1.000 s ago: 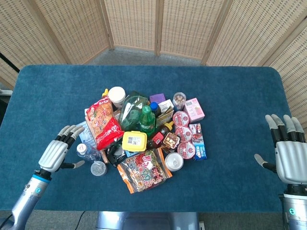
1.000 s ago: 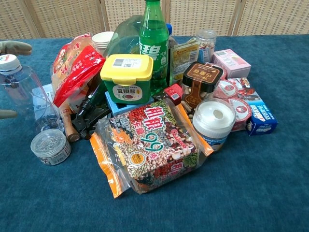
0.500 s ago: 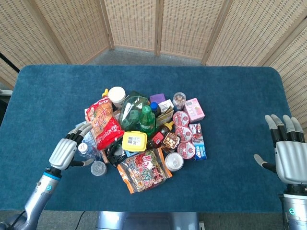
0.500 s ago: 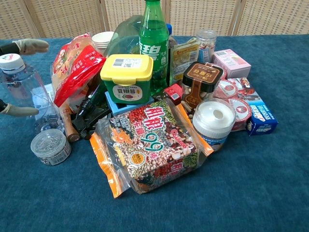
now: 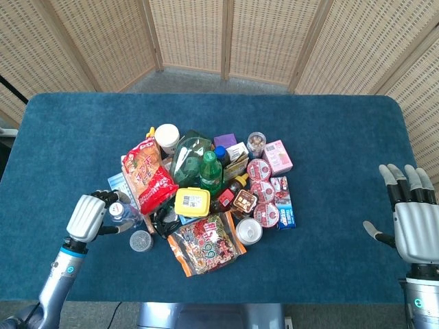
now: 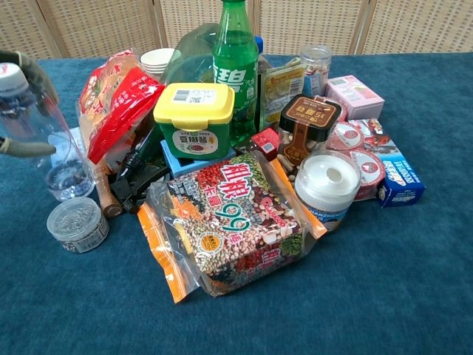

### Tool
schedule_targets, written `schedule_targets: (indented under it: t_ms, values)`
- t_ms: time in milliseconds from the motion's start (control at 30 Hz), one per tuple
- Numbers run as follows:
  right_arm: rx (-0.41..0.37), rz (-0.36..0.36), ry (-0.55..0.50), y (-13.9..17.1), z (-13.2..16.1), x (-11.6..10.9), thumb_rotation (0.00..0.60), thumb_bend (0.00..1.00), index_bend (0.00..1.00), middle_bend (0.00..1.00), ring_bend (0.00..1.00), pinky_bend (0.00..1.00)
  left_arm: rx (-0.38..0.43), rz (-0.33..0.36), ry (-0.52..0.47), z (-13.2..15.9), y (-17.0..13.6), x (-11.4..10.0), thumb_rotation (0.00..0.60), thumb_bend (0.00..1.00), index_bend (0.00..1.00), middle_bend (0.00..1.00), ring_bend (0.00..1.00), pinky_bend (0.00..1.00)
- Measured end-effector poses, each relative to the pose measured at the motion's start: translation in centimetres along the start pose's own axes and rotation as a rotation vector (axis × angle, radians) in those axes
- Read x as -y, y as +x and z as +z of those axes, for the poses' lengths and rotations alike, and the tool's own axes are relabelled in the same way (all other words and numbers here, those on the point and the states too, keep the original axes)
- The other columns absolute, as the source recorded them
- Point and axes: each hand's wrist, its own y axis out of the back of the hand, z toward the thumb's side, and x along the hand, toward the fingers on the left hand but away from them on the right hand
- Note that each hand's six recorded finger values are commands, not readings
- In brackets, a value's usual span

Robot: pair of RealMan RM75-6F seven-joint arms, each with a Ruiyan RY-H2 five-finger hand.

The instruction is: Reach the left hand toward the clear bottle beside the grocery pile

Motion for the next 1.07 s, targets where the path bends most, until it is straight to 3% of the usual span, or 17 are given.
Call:
schedule_targets:
  t_ms: [367,733,1067]
  values:
    - [-0.002,0.006,0.005,0.1,0.2,0.1,0.590,0.00,0.00,0.00,0.00,0.00,0.034,0.110,-0.073,2.2,0.8,-4.6,0.600,0.01,0.72,0.71,0.59,0.59]
    - [0.000,0.016,0.014,0.1,0.3,0.4,0.590,0.00,0.00,0.00,0.00,0.00,0.074,0.243,-0.104,4.9,2.7,-11.7,0.600,0.01,0.73,0.71,0.59,0.59]
    - [-0.003,0.016,0.017,0.1,0.4,0.4,0.591,0.00,0.00,0.00,0.00,0.00,0.093,0.287,-0.105,5.9,3.8,-13.5,0.600,0.01,0.70,0.69,0.59,0.59]
